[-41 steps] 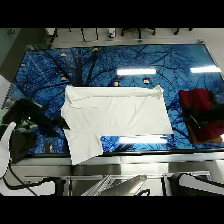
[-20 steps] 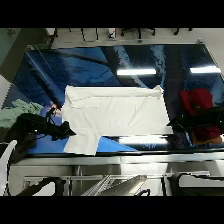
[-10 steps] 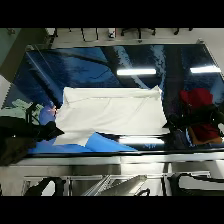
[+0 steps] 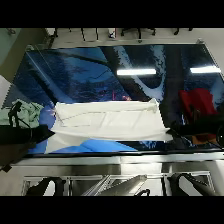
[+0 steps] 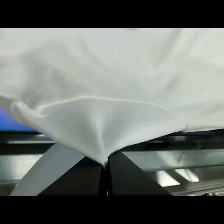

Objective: Fold the shirts.

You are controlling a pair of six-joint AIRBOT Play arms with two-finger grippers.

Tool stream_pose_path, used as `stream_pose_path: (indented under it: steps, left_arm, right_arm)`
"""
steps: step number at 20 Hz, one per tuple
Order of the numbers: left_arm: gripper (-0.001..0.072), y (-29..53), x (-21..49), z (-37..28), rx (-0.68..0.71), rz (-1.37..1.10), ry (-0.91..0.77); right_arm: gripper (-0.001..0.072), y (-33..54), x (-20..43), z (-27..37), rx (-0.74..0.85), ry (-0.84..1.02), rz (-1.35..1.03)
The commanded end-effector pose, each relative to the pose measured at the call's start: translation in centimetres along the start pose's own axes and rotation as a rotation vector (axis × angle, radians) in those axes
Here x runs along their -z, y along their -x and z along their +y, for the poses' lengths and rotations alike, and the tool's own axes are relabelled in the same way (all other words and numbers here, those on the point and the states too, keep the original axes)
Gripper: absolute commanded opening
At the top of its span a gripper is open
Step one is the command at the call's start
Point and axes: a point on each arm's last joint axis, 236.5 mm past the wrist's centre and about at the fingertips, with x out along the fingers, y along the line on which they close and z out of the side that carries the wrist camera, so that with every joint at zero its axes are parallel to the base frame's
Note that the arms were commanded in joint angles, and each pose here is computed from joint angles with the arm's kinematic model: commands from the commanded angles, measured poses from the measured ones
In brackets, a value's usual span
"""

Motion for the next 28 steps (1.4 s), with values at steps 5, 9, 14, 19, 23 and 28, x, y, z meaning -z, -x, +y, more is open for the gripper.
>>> stream_pose_path:
  steps: [5, 9, 14, 19, 23, 28]
  left_arm:
    - [0.0018, -4.5, -12.9, -2.8, 0.042, -0.084, -0.074]
    - [0.0018, -8.8, -17.8, -0.5, -0.003, -0.054, -0.034]
    - [0.0018, -15.2, -19.2, 3.1, -0.05, 0.06, 0.017]
    - [0.0696, -17.8, -18.9, 4.1, -0.046, 0.142, 0.055]
    - [0.0695, -15.2, -20.4, 2.2, -0.026, 0.152, 0.005]
    - [0.0695, -10.8, -22.1, -0.6, -0.01, 0.142, -0.023]
  right_arm:
    - [0.0023, 0.8, -12.0, 8.4, -0.113, 0.174, -0.389]
    - [0.0022, -2.5, -16.1, 7.1, -0.063, 0.157, -0.391]
    - [0.0023, -6.9, -17.2, 4.3, -0.032, 0.131, -0.304]
    - [0.0414, -6.3, -16.7, 4.6, -0.035, 0.214, -0.246]
    - [0.0645, -4.1, -17.8, 2.4, -0.021, 0.22, -0.201]
    - [0.0644, -6.8, -16.5, 0.8, -0.053, 0.179, -0.081]
